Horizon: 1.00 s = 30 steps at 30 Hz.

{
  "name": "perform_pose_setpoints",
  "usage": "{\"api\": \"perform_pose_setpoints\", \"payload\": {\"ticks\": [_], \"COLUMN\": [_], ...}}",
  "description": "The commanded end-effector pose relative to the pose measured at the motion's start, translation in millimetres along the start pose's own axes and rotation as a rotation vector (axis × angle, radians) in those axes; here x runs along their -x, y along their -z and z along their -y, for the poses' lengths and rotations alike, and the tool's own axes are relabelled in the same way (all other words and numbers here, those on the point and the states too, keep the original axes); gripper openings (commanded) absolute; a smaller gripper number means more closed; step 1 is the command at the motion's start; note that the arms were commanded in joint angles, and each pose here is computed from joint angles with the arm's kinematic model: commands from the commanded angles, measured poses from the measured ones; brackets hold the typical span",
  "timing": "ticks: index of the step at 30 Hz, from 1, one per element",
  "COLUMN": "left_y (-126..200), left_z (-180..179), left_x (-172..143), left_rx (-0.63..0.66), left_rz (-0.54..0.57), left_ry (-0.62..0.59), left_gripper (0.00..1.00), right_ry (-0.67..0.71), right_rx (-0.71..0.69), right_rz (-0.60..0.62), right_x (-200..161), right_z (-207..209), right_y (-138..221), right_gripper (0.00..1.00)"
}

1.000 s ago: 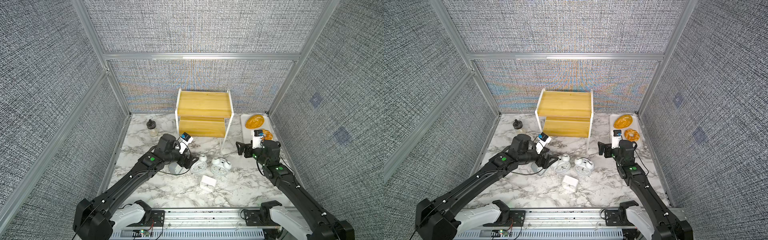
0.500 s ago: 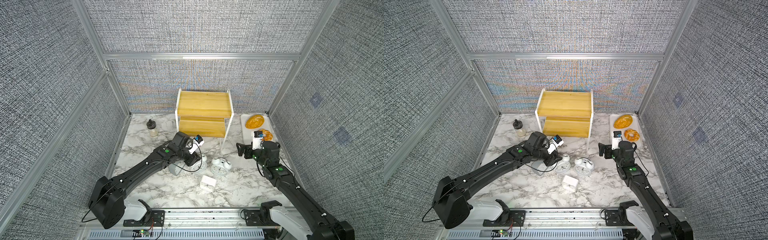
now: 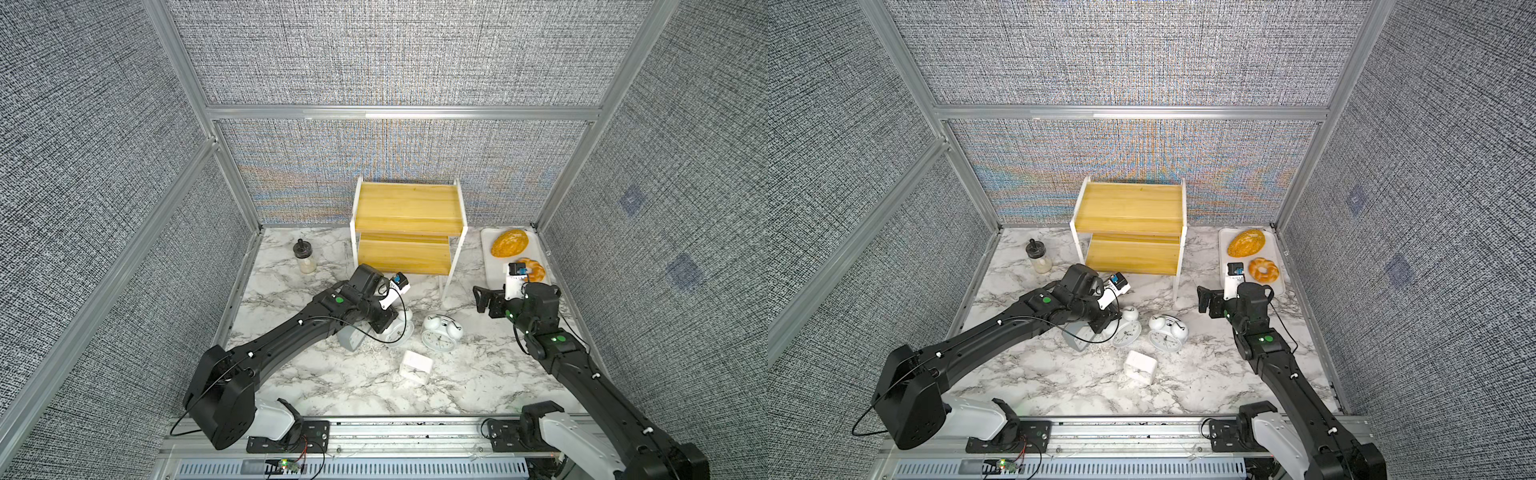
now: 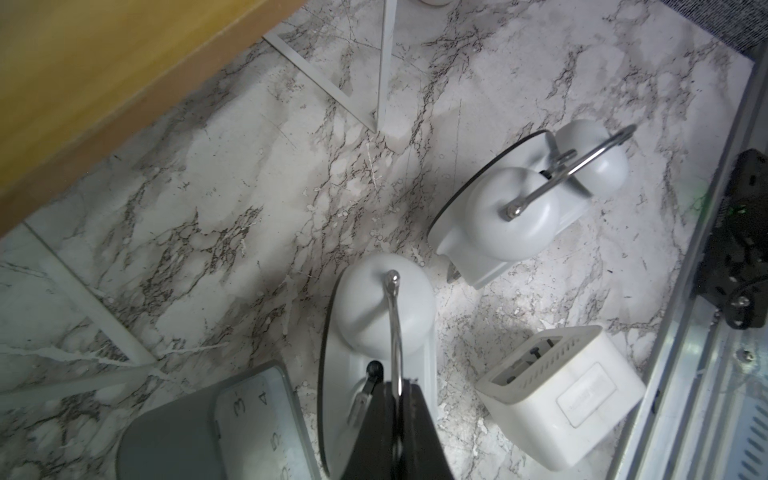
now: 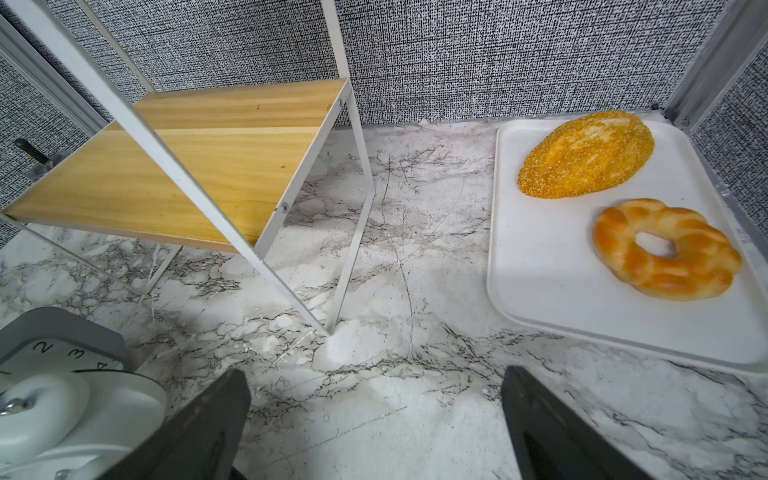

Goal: Place the alarm clocks on the shelf by style
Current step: Pick up the alarm from the center of the board.

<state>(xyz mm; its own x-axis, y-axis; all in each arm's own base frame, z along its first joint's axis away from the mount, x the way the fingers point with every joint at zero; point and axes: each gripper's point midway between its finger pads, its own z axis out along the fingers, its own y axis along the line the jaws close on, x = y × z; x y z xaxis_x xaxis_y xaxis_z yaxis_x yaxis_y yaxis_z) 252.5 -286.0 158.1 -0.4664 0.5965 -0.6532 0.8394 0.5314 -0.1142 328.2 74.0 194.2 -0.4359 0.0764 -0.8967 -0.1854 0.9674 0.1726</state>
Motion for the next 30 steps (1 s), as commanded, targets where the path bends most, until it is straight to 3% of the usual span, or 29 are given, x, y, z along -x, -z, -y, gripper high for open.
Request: {"api": "perform_pose_setpoints", "payload": {"ticks": [1,22,30], "left_y": [7,71,99], "left_z": [1,9,8], "left_x": [0,31,48], "left_rx": [0.011,0.048,0.093], "left_rz": [-0.009,0.031,0.062], "left_ry": [-0.015,-0.112,-0.176], "left_gripper": [0.01,0.0,0.0], "right_ry": [-0.007,0.025,0.083], "right_rx": [0.01,0.102,0.219], "right_rz": [0.008,0.04,0.081], "right_x": [3,16,19], "right_z": [-2,-21,-44], "right_y": [2,9,13], "right_gripper": [0.99,0.99,0.99]}}
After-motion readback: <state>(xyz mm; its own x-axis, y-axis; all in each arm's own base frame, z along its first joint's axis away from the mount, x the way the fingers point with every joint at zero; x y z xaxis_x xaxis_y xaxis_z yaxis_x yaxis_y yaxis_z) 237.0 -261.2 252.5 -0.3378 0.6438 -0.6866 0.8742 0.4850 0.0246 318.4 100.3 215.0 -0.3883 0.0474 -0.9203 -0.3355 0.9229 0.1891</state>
